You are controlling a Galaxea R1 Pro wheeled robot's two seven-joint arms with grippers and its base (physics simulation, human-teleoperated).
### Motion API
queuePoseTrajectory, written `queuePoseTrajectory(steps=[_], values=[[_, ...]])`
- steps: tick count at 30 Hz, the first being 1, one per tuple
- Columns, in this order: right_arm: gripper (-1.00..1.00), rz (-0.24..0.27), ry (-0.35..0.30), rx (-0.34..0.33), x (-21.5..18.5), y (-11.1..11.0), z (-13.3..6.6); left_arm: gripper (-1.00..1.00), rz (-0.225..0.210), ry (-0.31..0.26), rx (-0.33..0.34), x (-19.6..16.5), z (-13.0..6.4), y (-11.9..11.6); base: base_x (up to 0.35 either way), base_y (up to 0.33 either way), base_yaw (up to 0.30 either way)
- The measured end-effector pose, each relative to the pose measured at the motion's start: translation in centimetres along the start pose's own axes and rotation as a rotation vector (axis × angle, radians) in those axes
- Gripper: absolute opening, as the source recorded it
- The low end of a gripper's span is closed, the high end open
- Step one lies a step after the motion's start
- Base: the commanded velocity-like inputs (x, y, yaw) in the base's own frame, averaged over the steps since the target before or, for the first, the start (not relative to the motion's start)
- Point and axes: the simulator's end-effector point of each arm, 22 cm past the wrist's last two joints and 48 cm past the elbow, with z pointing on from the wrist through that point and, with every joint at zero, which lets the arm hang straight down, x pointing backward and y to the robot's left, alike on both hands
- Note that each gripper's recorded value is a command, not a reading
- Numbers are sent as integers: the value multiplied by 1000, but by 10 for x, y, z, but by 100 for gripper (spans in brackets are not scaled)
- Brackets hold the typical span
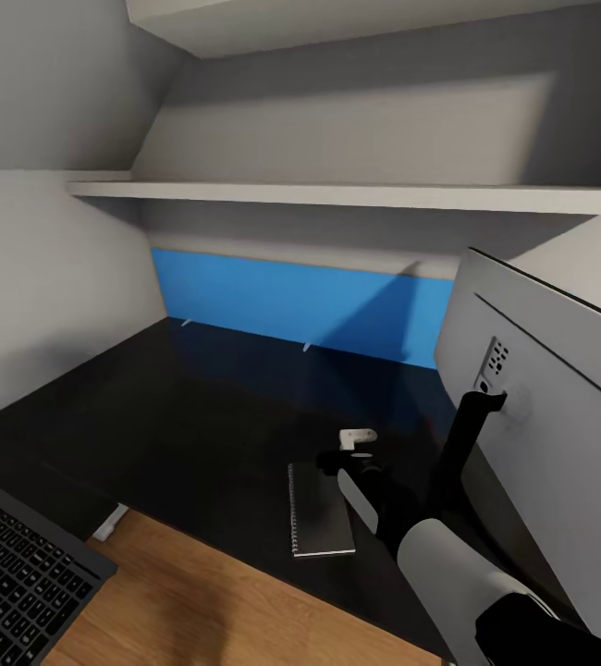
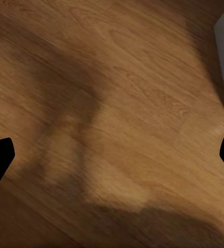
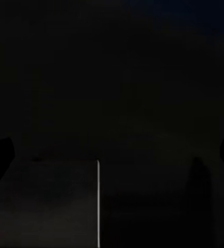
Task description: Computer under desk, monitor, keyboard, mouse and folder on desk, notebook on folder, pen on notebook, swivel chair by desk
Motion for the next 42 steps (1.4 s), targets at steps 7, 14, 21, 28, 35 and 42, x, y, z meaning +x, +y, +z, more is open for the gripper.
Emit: queuePoseTrajectory(steps=[7,14,21,28,35,42], values=[[100,0,-2,0,-1,0,0,100,1,-1,0,0,0,1,0,0,0],[100,-1,-2,0,-1,0,0,100,2,-2,0,-1,0,2,0,0,0],[100,-1,-2,-1,-1,0,0,100,2,-2,-1,-1,0,2,69,0,0],[100,-1,-1,0,-1,0,0,100,2,-2,-1,-1,0,2,110,0,0],[100,-2,-1,1,-1,0,0,100,2,-2,-2,-1,0,2,24,18,0],[100,-4,-1,2,0,0,0,100,1,-2,-2,-1,0,2,-20,136,0]])
